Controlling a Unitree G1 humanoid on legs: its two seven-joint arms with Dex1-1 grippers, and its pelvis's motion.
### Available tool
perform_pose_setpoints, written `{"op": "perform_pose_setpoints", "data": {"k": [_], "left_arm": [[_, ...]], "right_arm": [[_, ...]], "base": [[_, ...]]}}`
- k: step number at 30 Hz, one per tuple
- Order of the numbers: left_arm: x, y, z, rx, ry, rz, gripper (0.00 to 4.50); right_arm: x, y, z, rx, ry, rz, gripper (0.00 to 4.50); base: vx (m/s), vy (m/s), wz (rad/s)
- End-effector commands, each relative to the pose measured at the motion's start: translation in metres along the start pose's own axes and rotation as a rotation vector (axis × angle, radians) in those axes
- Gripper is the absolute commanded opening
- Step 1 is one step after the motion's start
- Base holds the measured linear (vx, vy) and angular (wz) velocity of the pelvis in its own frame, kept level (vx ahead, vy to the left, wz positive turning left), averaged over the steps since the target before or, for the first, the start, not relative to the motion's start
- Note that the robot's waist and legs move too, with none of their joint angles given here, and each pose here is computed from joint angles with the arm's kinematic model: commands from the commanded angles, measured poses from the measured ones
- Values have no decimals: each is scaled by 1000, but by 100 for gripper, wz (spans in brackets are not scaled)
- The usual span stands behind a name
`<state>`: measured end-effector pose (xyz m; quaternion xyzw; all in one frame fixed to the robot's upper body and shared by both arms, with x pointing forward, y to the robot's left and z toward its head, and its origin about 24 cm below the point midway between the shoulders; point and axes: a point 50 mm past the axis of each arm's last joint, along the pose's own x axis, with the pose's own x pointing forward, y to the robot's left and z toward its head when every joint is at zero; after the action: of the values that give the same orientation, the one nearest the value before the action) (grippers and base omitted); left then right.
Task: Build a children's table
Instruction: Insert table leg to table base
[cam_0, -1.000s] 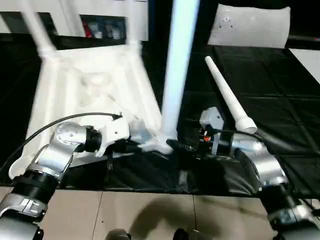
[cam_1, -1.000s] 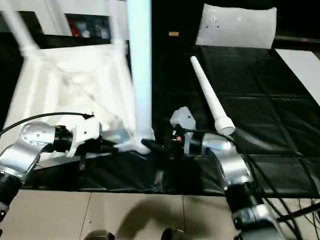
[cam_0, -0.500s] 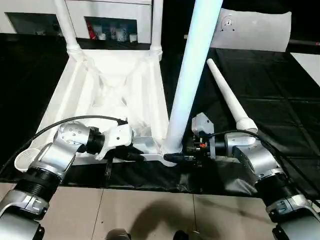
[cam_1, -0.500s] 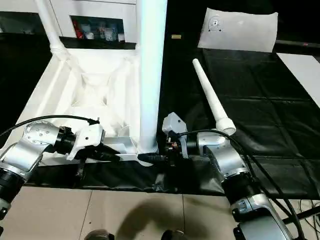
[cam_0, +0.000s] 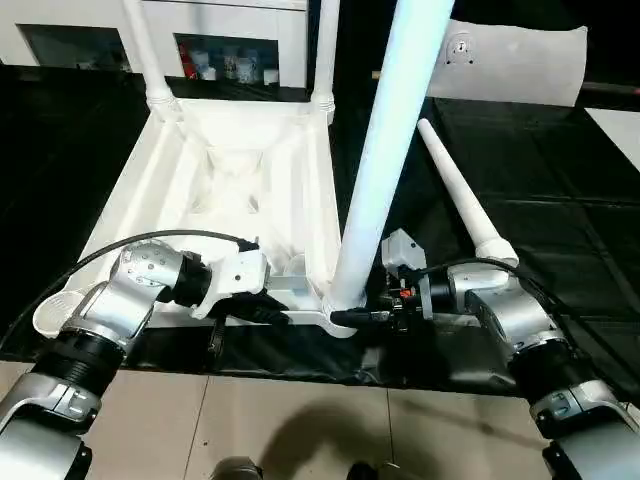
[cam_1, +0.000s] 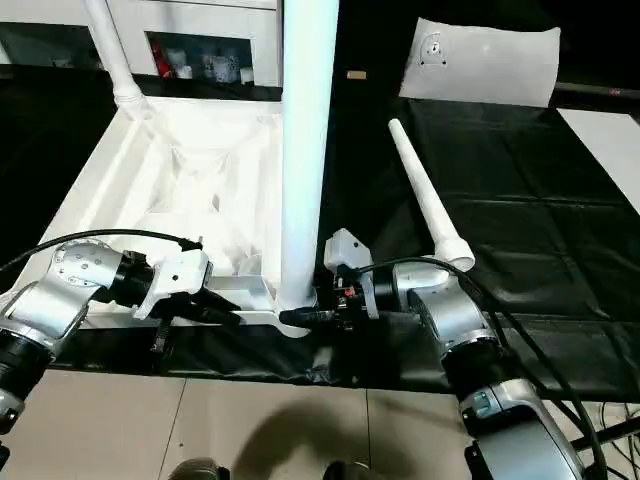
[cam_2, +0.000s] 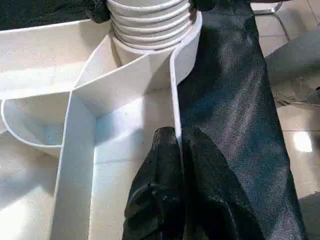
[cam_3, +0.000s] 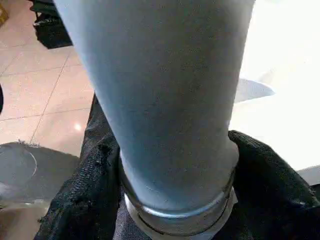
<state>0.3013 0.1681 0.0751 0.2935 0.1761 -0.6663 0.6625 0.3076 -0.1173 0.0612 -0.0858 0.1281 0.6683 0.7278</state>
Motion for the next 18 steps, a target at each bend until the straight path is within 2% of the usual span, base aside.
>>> {"op": "perform_pose_setpoints", "data": {"k": [1, 5, 10, 11, 14, 18], "left_arm": [[12, -9, -6, 5, 61, -103, 0], [11, -7, -7, -32, 41, -61, 0], [13, 0, -5, -92, 3, 70, 0], [16, 4, -1, -142, -42, 165, 0], [27, 8, 8, -228, -121, 295, 0], [43, 10, 19, -290, -156, 398, 0]], "right_arm": [[3, 4, -4, 12, 19, 43, 278], [6, 6, -8, 51, -9, 20, 277], [13, 1, -14, 131, -72, -148, 277], [17, -3, -18, 172, -110, -268, 277], [27, -7, -25, 248, -146, -454, 277], [40, -9, -31, 316, -157, -606, 276]], "base": [[0, 0, 0], [0, 0, 0], [0, 0, 0], [0, 0, 0], [-17, 1, -1], [0, 0, 0]]}}
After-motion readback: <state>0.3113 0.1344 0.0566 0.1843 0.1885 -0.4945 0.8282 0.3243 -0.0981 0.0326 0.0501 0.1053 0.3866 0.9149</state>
